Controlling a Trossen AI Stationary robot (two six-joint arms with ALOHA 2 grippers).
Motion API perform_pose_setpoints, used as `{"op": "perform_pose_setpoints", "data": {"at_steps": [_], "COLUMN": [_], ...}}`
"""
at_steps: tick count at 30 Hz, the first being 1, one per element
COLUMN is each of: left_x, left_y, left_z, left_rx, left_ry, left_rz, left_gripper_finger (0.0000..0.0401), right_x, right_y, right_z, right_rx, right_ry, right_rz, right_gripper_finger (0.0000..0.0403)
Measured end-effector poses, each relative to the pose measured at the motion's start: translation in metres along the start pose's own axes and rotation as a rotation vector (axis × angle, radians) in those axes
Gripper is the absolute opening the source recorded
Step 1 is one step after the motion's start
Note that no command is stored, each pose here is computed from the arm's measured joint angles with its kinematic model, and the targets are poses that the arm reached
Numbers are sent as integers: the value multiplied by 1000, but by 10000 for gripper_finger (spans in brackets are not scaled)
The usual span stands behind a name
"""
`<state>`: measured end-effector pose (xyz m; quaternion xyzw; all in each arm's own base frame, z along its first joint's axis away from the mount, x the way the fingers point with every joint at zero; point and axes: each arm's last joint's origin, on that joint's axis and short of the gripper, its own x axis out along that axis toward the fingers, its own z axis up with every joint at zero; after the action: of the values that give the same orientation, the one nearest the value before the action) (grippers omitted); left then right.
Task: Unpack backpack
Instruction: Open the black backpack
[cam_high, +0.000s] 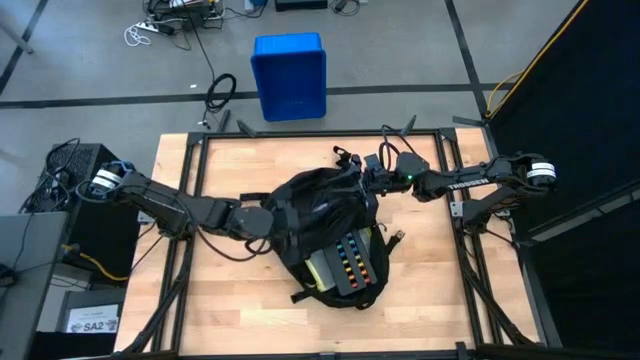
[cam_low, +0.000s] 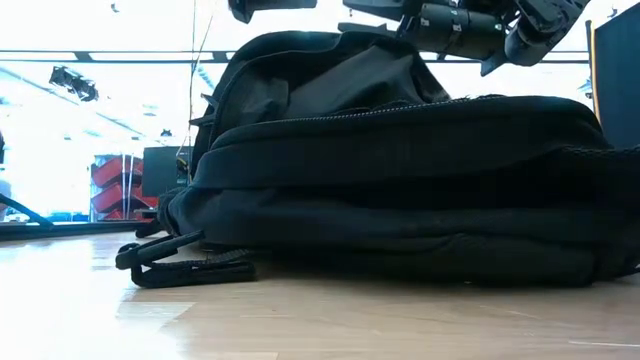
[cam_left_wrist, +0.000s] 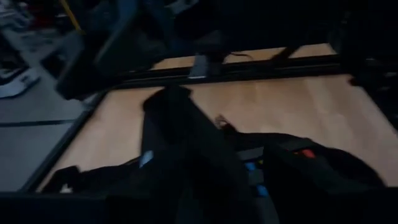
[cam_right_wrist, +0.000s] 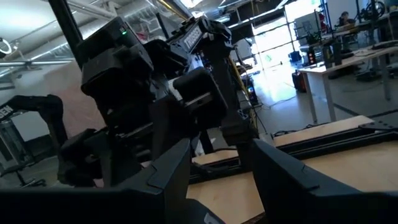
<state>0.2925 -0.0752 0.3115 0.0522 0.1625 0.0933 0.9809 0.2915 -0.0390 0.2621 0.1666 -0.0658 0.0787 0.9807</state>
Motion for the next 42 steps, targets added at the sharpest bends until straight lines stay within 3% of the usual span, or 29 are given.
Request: {"op": "perform_pose_setpoints", "data": {"at_steps": [7,12,18,22,29,42], "left_x": [17,36,58,65,67,68], "left_y": [14,18,27,37,47,49], "left_z": [-7,-16,-27,-32,-33,-33], "left_rx": [-27,-81,-70,-70,-74,-89], "left_ry": [43,75,145,177,189,184], "left_rz": [64,2,47,83,80,81], "left_gripper_finger": [184,184,184,158,14,1], "right_x": [0,0,0,2,8,4], "right_y": [0,-1,-1,4,46,120], "right_z": [0,-1,-2,-4,-30,-64], "right_rx": [1,1,-1,44,81,-56], "right_ry": [4,11,21,31,204,292], "right_rz": [-3,-15,-18,8,176,218], "right_gripper_finger": [142,144,140,140,139,109]}}
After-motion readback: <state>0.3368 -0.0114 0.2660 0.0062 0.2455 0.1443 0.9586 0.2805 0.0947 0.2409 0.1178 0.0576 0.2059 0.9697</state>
